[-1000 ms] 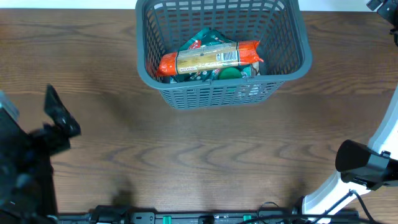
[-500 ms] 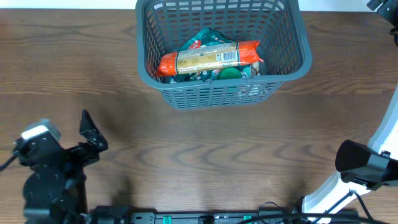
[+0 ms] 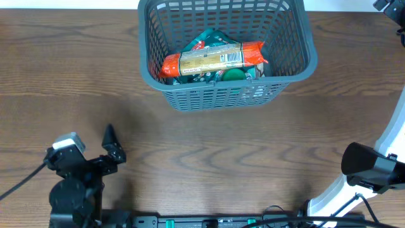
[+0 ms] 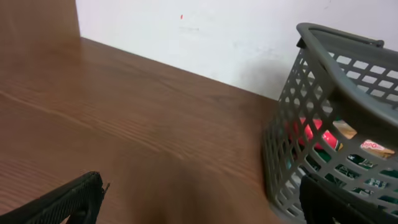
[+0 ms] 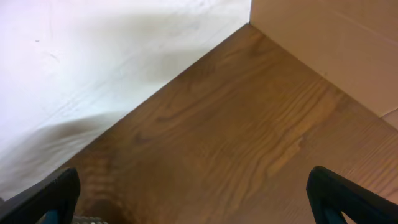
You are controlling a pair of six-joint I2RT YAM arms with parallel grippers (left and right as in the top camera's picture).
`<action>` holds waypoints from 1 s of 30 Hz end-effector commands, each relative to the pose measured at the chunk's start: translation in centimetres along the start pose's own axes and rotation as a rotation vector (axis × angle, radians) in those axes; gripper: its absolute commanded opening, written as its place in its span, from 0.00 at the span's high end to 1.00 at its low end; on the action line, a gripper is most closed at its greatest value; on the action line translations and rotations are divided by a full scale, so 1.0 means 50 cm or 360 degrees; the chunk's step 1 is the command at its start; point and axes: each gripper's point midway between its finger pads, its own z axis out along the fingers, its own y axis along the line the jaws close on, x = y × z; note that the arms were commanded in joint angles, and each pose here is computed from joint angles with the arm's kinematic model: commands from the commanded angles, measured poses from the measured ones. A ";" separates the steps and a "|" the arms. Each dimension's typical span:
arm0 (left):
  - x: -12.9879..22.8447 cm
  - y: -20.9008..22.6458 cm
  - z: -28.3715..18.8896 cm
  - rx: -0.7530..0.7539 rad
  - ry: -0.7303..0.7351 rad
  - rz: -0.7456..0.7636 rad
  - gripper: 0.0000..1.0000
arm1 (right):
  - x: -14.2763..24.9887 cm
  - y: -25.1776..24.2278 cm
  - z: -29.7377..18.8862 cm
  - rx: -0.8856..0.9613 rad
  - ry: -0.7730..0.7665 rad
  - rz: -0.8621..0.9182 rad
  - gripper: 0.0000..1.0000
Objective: Pack container
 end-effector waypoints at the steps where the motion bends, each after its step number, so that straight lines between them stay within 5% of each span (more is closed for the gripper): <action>1: 0.002 -0.001 -0.007 0.0031 -0.0041 -0.0026 0.02 | -0.005 -0.002 -0.010 0.0002 -0.0016 0.0019 0.01; 30: 0.135 0.018 0.056 0.0057 -0.0007 -0.0104 0.01 | -0.005 -0.002 -0.010 0.0001 -0.0016 0.0019 0.01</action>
